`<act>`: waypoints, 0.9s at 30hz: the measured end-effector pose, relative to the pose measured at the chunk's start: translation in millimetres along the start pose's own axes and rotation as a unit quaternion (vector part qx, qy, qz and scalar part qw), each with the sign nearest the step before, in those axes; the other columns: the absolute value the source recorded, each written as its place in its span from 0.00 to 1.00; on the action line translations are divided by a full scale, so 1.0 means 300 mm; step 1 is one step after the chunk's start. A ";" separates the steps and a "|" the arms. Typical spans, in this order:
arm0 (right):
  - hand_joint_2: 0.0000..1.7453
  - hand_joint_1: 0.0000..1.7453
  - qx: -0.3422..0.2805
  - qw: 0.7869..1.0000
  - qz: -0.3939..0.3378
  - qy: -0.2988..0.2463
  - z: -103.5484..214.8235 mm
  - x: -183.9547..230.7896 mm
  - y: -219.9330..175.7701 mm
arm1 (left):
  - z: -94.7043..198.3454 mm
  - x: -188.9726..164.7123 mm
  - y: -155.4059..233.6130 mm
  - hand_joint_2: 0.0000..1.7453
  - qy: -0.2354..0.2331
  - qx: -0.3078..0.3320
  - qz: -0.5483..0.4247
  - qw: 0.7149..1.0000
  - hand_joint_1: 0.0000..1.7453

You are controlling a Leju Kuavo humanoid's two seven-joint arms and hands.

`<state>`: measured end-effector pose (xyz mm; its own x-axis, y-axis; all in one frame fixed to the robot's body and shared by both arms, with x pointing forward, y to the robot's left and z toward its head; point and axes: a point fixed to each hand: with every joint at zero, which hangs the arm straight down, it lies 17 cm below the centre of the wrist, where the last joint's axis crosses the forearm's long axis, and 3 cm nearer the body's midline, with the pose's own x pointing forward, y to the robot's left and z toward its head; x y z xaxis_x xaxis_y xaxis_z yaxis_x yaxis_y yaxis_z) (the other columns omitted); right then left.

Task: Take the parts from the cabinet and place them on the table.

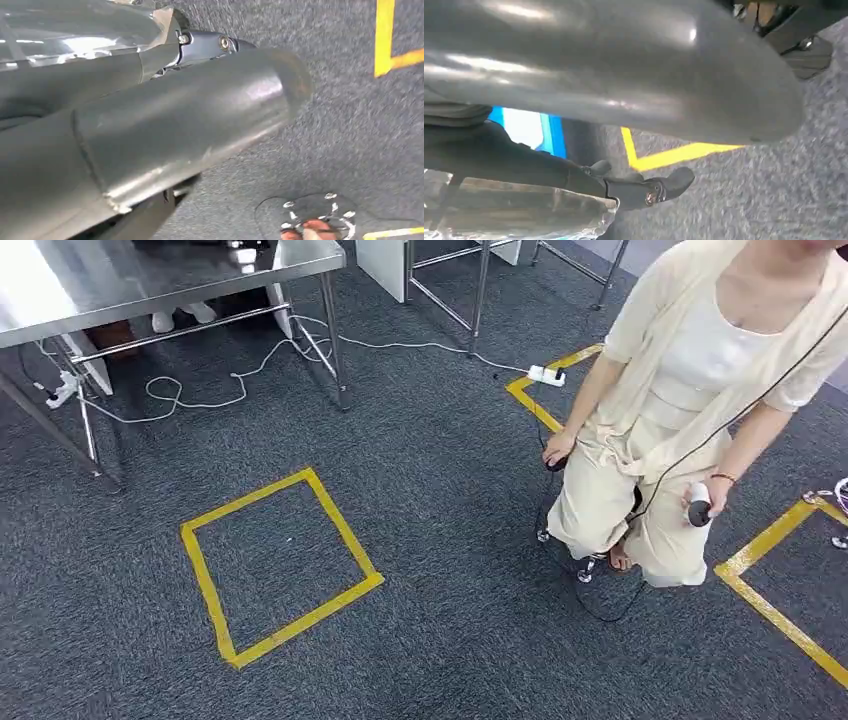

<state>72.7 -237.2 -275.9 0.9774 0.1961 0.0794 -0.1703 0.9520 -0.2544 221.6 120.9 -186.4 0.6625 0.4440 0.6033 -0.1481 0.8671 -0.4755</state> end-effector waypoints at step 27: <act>0.00 0.00 -0.053 0.994 0.095 -0.029 -0.005 0.040 -0.067 | -0.027 0.030 -0.035 0.00 0.002 -0.008 0.000 1.000 0.00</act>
<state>88.1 -254.3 -271.5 0.9196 0.3854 0.0757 -0.3328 0.8670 -0.3708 235.1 114.0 -181.1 0.6661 0.4421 0.6007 -0.1351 0.8636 -0.4858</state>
